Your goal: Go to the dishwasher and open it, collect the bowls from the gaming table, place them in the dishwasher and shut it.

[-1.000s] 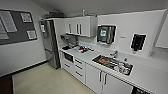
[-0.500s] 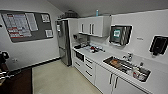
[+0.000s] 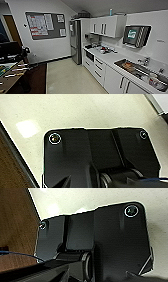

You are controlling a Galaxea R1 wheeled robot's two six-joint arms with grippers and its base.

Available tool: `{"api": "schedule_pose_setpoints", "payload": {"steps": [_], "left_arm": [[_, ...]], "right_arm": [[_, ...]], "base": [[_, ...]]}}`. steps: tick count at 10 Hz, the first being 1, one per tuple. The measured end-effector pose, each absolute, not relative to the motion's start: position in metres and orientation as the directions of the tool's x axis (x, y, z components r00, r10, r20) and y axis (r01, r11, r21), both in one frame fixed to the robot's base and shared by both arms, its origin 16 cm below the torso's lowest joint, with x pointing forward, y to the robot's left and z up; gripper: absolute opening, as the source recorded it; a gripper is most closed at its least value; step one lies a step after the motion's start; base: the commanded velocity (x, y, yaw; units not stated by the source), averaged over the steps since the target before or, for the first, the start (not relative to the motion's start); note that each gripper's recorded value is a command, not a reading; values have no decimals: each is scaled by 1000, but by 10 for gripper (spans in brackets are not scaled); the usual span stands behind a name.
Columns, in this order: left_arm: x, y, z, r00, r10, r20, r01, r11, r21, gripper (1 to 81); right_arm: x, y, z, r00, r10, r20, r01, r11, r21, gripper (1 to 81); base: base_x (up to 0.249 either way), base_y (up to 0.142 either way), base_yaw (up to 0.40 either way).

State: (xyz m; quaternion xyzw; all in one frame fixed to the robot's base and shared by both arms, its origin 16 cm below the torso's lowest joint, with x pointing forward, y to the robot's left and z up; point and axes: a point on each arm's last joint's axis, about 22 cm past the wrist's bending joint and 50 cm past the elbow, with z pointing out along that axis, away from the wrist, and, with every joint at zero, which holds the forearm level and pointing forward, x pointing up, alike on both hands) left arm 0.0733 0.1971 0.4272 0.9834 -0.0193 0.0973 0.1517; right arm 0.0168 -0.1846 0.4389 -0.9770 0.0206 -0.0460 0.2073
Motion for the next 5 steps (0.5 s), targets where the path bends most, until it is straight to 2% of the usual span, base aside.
{"api": "schedule_pose_setpoints", "payload": {"steps": [5], "left_arm": [[70, 204, 429, 981, -7, 193, -67, -949, 307, 811]], "right_arm": [[16, -181, 441, 995, -57, 77, -20, -908, -418, 811]], "base": [[0, 0, 338]]}}
